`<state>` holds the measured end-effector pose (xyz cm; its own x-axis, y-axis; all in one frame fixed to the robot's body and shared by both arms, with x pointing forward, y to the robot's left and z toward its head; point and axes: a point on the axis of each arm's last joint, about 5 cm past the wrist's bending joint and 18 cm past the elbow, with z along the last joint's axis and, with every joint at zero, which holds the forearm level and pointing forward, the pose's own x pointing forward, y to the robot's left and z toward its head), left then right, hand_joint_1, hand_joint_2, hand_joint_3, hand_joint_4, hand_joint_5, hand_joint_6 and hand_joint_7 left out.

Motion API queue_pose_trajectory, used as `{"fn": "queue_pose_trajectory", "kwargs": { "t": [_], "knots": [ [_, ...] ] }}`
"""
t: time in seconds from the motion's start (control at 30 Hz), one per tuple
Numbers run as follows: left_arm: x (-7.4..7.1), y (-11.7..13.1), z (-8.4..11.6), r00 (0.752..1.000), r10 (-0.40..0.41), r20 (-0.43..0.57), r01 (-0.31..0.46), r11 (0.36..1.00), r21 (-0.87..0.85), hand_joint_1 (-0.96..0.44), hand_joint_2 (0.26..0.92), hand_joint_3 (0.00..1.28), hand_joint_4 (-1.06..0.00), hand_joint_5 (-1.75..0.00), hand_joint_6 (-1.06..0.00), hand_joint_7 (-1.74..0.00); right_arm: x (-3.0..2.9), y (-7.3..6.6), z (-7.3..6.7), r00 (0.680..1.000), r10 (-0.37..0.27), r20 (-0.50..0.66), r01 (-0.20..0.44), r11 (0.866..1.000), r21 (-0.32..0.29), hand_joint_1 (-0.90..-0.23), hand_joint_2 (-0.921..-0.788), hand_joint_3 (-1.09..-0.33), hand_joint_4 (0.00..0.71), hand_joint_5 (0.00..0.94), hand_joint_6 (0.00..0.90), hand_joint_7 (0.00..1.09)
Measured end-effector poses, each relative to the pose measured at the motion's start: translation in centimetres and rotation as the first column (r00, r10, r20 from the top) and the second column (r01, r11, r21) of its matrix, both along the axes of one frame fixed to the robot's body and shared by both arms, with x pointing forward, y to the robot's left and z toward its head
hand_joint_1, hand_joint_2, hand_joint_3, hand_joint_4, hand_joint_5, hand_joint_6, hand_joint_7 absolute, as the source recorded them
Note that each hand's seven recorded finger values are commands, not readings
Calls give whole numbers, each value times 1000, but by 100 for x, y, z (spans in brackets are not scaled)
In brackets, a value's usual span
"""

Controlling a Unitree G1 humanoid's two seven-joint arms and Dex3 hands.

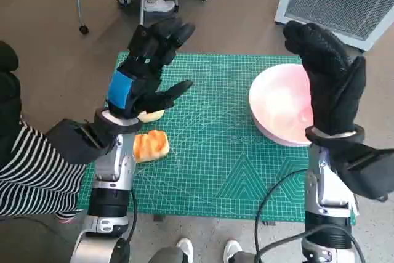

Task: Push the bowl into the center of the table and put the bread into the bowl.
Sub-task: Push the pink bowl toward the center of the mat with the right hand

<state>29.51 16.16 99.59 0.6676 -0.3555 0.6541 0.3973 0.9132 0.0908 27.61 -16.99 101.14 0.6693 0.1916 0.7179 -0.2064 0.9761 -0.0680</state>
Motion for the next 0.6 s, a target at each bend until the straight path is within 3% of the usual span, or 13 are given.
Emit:
{"fn": "queue_pose_trajectory", "kwargs": {
  "t": [0.6],
  "knots": [
    [8,-25,19,1000,1,5,-1,1000,5,-82,861,284,-169,-314,1,-798,-7,-1,15,1000,10,-2,-10,1000,15,-697,-921,-673,254,0,208,344]
  ]
}}
